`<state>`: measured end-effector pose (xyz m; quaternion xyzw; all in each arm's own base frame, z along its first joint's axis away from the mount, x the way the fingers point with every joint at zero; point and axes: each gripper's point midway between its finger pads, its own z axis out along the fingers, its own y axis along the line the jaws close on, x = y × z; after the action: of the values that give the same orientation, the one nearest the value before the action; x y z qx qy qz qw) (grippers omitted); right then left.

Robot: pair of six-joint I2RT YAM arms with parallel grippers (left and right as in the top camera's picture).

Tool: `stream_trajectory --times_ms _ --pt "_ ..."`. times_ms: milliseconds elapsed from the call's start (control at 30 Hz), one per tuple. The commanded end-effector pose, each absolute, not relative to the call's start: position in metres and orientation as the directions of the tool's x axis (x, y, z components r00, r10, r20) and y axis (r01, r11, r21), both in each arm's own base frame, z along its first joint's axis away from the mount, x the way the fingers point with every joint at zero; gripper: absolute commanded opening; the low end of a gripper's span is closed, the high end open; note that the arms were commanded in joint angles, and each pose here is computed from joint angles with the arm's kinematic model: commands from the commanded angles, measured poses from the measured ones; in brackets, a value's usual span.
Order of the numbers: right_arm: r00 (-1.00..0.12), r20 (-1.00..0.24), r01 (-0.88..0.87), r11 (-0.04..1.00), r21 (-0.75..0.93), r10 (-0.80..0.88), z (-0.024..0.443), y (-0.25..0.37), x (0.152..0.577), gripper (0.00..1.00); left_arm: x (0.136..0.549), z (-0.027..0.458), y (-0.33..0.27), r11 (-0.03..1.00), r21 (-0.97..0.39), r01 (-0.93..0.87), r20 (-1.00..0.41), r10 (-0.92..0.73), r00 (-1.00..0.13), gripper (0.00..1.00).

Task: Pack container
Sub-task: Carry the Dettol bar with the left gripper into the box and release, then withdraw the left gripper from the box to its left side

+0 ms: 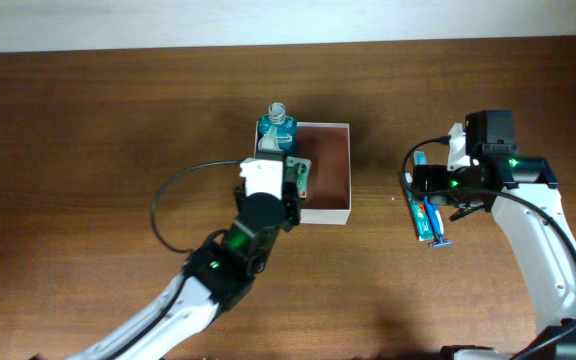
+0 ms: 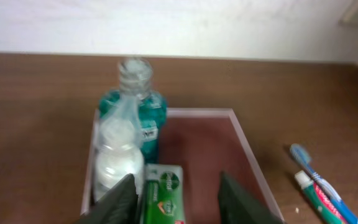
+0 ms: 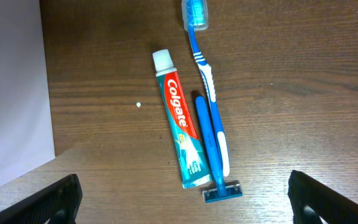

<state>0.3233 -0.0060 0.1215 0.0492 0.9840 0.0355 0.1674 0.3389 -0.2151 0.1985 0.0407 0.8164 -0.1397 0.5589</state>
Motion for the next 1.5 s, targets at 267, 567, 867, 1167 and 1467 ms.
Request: stream_trajectory --times_ms 267,567,867,1167,1467 --pt "-0.934 -0.340 0.082 0.993 0.082 0.105 0.126 -0.006 0.328 0.98 0.306 0.163 -0.151 0.999 -0.016 0.030 -0.840 0.003 -0.543 0.01" --pt "-0.935 -0.340 0.082 0.993 0.082 0.105 0.126 -0.006 0.328 0.98 0.326 0.131 -0.103 0.988 0.046 -0.147 -0.797 -0.052 -0.602 0.01" --pt "-0.934 -0.340 0.082 0.993 0.082 0.105 0.126 -0.006 0.328 0.98 0.332 0.099 -0.126 0.980 -0.201 -0.015 -0.656 -0.146 -0.740 0.00" --pt "-0.935 -0.340 0.082 0.993 0.082 0.105 0.126 -0.006 0.328 0.98 0.332 0.101 -0.141 0.957 -0.286 0.045 -0.633 -0.154 -0.758 0.00" --pt "-0.934 -0.340 0.082 0.993 0.082 0.105 0.126 -0.006 0.328 0.98 0.331 0.077 -0.141 0.965 -0.261 0.027 -0.589 -0.137 -0.796 0.00"
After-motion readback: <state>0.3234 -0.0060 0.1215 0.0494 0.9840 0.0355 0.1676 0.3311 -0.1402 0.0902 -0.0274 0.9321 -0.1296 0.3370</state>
